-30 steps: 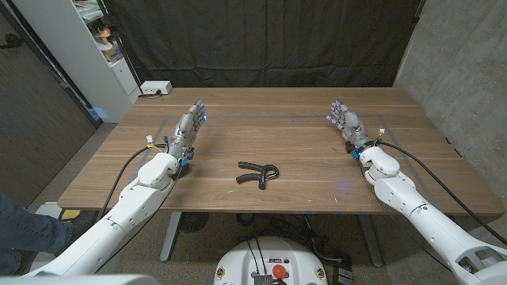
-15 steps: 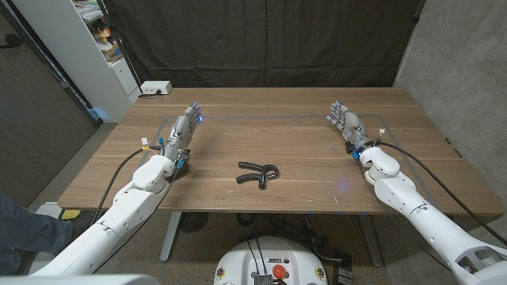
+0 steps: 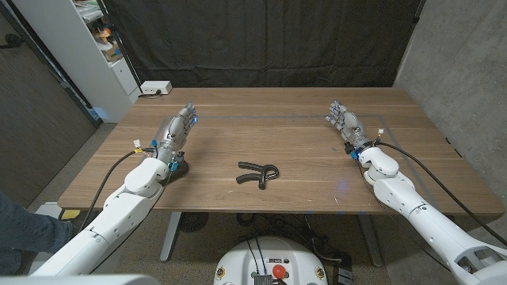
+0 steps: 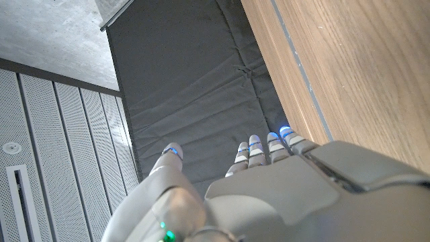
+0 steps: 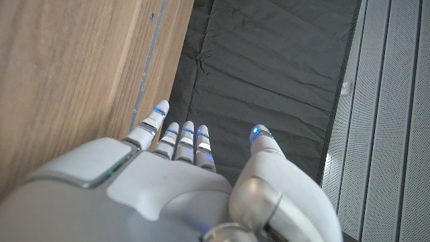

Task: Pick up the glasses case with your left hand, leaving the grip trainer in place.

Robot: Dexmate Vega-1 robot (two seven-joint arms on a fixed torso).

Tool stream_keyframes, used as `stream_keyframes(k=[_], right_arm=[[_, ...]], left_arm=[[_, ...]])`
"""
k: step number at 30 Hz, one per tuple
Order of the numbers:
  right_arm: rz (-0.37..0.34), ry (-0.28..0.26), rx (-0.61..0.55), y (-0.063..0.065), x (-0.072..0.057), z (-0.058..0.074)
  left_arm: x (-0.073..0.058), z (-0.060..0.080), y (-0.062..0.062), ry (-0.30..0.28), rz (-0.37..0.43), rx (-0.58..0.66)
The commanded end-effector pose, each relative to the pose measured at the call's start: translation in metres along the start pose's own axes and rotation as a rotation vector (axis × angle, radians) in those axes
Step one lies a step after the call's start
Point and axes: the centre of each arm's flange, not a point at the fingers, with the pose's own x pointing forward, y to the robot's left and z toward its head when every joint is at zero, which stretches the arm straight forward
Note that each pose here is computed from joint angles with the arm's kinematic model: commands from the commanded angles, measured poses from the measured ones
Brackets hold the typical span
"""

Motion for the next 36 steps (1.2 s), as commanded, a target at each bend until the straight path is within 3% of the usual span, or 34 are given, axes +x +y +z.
stream_keyframes(k=[1, 20, 36], right_arm=[[0.000, 0.008, -0.007, 0.002, -0.002, -0.001], [0.020, -0.001, -0.024, 0.014, 0.003, 0.005], [0.012, -0.016, -0.019, 0.013, 0.004, 0.009]], left_arm=[[-0.010, 0.006, 0.012, 0.018, -0.005, 0.044], [-0.030, 0.018, 0.029, 0.003, 0.017, 0.094], [-0.045, 0.032, 0.038, -0.004, 0.041, 0.136]])
